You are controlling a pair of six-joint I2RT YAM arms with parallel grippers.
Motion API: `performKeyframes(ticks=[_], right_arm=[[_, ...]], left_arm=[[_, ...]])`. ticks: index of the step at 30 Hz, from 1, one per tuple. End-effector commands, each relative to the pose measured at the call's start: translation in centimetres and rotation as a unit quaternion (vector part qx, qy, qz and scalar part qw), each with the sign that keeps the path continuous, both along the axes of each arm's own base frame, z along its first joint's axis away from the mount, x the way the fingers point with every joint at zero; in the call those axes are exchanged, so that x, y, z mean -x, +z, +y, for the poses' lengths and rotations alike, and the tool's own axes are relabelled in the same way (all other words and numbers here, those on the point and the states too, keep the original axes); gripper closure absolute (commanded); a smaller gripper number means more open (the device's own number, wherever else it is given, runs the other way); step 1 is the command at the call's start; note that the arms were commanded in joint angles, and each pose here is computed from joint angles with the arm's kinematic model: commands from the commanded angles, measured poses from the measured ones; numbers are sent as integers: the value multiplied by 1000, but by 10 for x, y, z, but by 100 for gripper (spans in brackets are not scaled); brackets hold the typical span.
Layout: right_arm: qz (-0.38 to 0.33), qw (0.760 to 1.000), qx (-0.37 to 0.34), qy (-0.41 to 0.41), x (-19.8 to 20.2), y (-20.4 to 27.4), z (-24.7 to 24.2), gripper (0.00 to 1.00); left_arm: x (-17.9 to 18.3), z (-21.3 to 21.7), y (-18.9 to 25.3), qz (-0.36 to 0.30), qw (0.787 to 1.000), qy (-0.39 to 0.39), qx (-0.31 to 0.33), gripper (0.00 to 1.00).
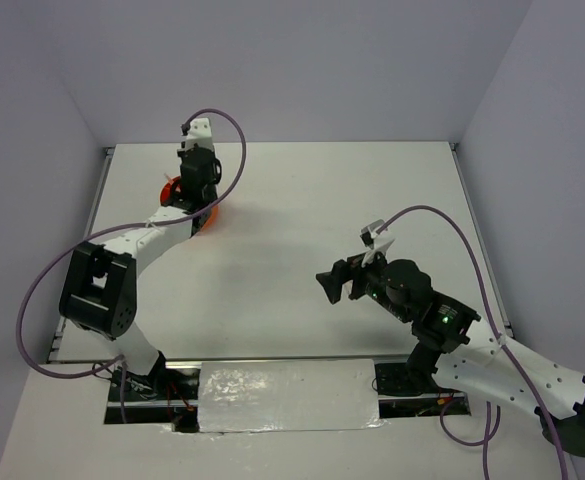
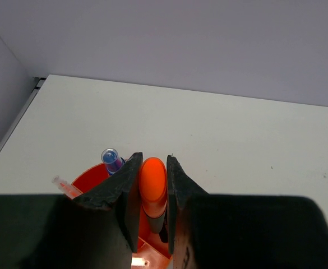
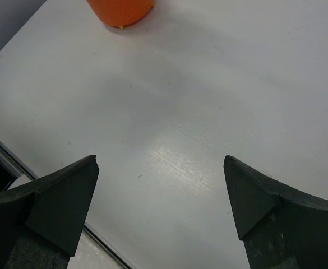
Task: Sort the stationery into containers
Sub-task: Place the pen in the storage box.
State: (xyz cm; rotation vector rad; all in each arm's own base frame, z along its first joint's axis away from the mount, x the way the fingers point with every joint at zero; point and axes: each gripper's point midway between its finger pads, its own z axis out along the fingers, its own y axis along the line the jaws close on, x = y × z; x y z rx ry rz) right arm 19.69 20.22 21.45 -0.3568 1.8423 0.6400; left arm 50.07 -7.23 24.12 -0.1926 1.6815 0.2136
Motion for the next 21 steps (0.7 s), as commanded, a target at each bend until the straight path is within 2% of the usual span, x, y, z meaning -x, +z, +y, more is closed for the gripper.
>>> performKeyframes(ticks=[1, 4, 9, 14, 19, 21], right_arm=[[-8, 1000, 0, 9, 0, 9, 2, 0], [-4, 1000, 4, 26, 2, 6, 8, 0], [2, 999, 9, 34, 2, 5, 13, 0], [4, 999, 5, 39, 1, 5, 17, 0], [8, 999, 3, 47, 3, 3, 21, 0], [9, 999, 4, 47, 3, 1, 21, 0]], left_arm=[[-11, 0, 7, -30, 999, -14, -1, 95], [-15, 1, -1, -28, 999, -17, -6, 89], [-20, 5, -14, -20, 1000, -18, 2, 86], [-21, 8, -29, -7, 1000, -14, 5, 78], [-17, 9, -41, -3, 1000, -10, 12, 54], [-16, 10, -45, 1, 1000, -7, 16, 49]])
